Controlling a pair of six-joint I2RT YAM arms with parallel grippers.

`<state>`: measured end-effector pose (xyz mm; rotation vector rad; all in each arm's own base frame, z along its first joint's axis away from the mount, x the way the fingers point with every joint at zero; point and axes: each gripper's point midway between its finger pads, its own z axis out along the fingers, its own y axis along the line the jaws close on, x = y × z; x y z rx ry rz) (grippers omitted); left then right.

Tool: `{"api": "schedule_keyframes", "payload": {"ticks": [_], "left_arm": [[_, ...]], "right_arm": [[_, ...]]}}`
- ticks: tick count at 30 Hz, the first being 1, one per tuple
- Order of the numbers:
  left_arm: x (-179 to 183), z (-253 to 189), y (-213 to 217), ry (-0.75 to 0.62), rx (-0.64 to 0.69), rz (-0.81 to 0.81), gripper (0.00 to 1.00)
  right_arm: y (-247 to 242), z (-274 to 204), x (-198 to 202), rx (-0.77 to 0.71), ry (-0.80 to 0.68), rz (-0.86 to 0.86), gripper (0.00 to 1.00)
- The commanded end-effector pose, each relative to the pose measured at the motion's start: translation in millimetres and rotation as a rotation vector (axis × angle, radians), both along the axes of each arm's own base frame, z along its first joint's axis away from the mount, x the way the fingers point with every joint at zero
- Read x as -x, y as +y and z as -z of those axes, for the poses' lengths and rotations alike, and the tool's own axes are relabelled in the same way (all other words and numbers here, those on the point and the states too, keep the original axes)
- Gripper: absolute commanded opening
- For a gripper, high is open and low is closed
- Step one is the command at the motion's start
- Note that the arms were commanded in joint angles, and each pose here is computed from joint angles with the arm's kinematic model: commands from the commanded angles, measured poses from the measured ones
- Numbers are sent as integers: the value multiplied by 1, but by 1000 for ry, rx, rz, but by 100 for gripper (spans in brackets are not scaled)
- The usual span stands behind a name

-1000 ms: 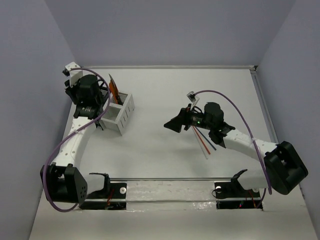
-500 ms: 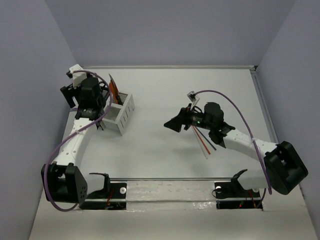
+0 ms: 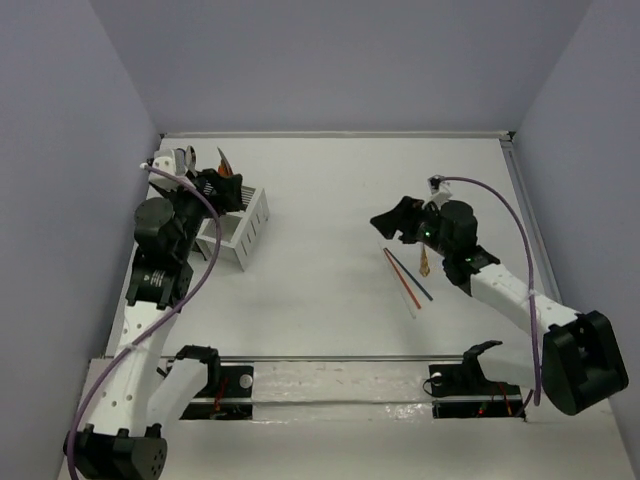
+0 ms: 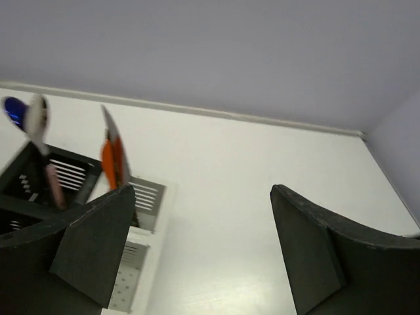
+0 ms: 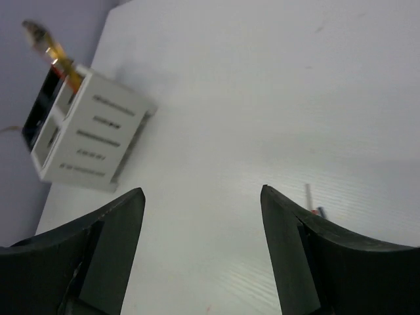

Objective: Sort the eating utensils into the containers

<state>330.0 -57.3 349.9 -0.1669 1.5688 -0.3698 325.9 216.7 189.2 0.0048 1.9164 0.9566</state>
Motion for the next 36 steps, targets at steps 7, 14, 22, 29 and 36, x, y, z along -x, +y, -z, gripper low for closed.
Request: {"api": "schedule_keyframes", "payload": {"ticks": [7, 14, 22, 29, 36], "left_arm": [[83, 60, -84, 52, 88, 537, 91], [109, 43, -104, -7, 103, 685, 93], [117, 42, -107, -1, 30, 633, 94], [125, 47, -115, 27, 18, 660, 94], [126, 47, -115, 27, 15, 653, 93]], "right_arm": [[-164, 57, -10, 183, 202, 571, 67], [-166, 97, -20, 300, 375, 489, 66], [-156, 117, -16, 357, 476, 369, 66], [-157, 131, -18, 402, 550, 365, 66], [-161, 147, -26, 473, 615, 362, 65]]}}
